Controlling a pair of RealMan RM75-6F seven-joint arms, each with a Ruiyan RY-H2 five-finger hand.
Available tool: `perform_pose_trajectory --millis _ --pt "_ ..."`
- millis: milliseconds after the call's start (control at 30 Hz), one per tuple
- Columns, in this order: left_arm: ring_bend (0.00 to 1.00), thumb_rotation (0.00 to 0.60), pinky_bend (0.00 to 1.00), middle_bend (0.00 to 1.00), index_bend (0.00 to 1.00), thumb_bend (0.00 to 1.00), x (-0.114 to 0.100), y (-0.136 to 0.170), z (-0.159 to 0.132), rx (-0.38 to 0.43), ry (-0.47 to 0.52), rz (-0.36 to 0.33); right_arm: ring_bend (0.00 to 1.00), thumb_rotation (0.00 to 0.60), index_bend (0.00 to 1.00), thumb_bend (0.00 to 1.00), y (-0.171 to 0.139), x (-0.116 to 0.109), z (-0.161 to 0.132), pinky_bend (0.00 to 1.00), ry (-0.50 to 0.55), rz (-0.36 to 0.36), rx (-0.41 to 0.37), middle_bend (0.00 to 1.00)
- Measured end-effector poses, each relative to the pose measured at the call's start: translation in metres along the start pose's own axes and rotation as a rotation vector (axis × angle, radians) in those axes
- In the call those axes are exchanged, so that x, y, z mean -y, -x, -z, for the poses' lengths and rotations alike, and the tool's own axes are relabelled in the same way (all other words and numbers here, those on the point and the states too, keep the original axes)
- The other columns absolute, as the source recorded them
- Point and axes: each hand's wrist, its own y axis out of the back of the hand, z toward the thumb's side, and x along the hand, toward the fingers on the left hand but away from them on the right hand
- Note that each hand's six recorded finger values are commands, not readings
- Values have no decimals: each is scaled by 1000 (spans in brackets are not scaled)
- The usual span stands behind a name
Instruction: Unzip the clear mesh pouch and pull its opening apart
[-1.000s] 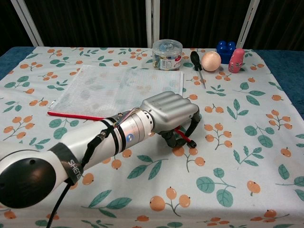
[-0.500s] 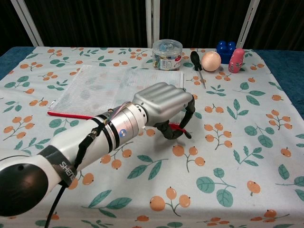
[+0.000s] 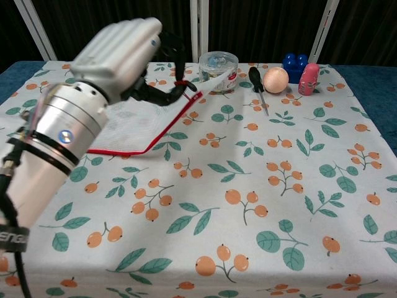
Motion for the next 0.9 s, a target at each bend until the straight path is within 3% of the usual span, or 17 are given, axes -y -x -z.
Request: perform_pose_trajectory --millis 100,267,467,667,900 --pt "506 600 486 628 746 456 -19 9 9 -27 -1 -56 0 600 146 194 29 1 -23 0 -23 -31 -82 139" --pt "571 600 500 693 760 456 -31 17 14 -42 4 -85 0 600 269 210 80 13 -69 0 -55 -100 -211 166" --pt "584 600 505 707 760 455 -37 22 16 -53 21 -98 0 600 314 259 136 40 -125 0 -52 -170 -316 179" --pt "583 600 505 707 760 454 -42 22 19 -61 33 -107 0 600 327 302 168 69 -158 0 -40 -204 -351 192" --pt "583 600 505 705 760 455 -45 22 20 -58 40 -111 0 600 396 333 188 91 -175 0 -13 -233 -349 216"
